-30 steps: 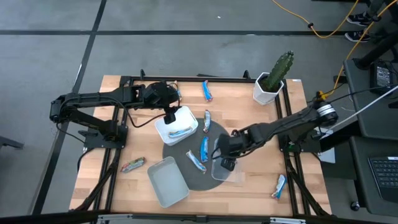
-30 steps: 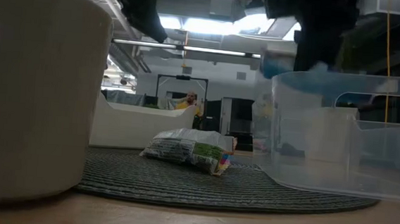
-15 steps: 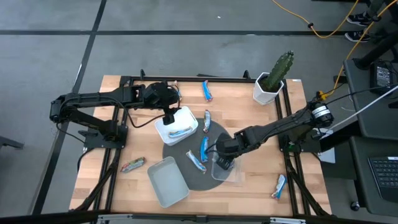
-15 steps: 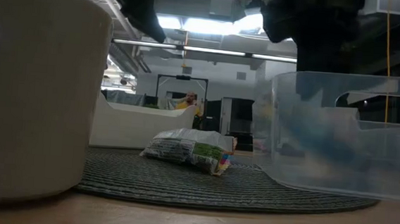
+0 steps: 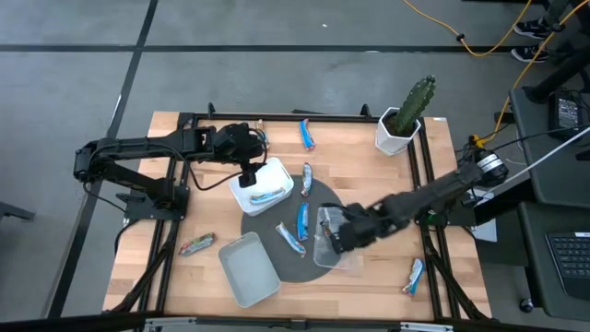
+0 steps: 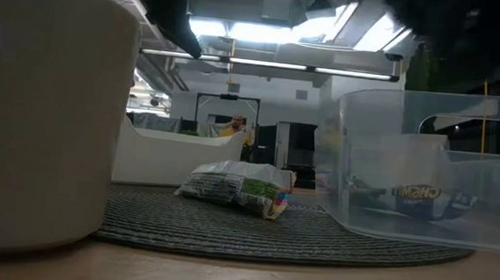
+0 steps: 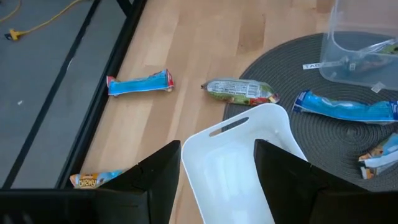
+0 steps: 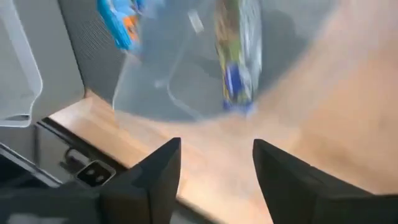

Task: Pick and place Granola Bars by type
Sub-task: Put the red granola bar into the gray bin

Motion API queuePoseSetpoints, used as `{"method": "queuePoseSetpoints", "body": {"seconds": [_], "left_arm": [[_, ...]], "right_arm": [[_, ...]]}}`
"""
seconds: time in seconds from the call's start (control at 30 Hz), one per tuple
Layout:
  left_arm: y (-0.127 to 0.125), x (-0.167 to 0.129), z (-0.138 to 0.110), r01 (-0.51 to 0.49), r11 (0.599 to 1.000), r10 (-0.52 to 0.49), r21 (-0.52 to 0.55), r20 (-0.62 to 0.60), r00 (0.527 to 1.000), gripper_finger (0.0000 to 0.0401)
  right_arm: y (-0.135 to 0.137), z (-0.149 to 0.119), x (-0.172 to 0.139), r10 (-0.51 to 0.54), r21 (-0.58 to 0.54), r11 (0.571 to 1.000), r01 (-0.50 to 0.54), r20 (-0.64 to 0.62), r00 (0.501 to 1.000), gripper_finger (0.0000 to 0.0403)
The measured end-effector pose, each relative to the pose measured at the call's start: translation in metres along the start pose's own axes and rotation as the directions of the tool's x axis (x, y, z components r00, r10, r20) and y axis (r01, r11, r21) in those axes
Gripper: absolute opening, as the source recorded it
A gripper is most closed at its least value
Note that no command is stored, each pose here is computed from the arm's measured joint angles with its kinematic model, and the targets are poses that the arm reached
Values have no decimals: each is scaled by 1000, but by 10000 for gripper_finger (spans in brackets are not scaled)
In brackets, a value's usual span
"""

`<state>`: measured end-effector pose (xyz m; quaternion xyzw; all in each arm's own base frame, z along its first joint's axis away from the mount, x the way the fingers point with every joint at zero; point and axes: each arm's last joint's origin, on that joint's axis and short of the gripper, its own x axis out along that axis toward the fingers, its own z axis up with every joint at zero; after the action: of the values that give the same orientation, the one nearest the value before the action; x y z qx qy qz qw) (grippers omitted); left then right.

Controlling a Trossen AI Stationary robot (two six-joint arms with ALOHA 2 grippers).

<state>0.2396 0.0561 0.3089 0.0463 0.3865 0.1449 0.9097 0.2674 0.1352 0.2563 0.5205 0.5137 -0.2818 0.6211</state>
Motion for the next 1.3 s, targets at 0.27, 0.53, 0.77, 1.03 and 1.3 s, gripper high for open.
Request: {"method": "queuePoseSetpoints", "body": {"seconds": [0.27,0.53,0.77,1.03,1.3], "left_arm": [[0,0,0,0,1000,0,1,0,1000,198],[0,0,0,-1,1000,1,26,1,1000,198],[0,0,0,-8,1000,8,27,1,1000,198],[0,0,0,-14,1000,14,11,0,1000,198],[2,0,-1,-65,996,64,-58,-11,998,198]], "right_arm": [[-22,-74,-15,-112,209,966,155,-206,972,164],[-43,-95,-36,-411,152,890,429,-137,901,130],[-59,-97,-17,-443,99,891,443,-23,896,122],[-100,-108,15,-583,91,801,592,-102,806,136],[-123,-113,54,-516,45,843,535,-206,831,246]]}}
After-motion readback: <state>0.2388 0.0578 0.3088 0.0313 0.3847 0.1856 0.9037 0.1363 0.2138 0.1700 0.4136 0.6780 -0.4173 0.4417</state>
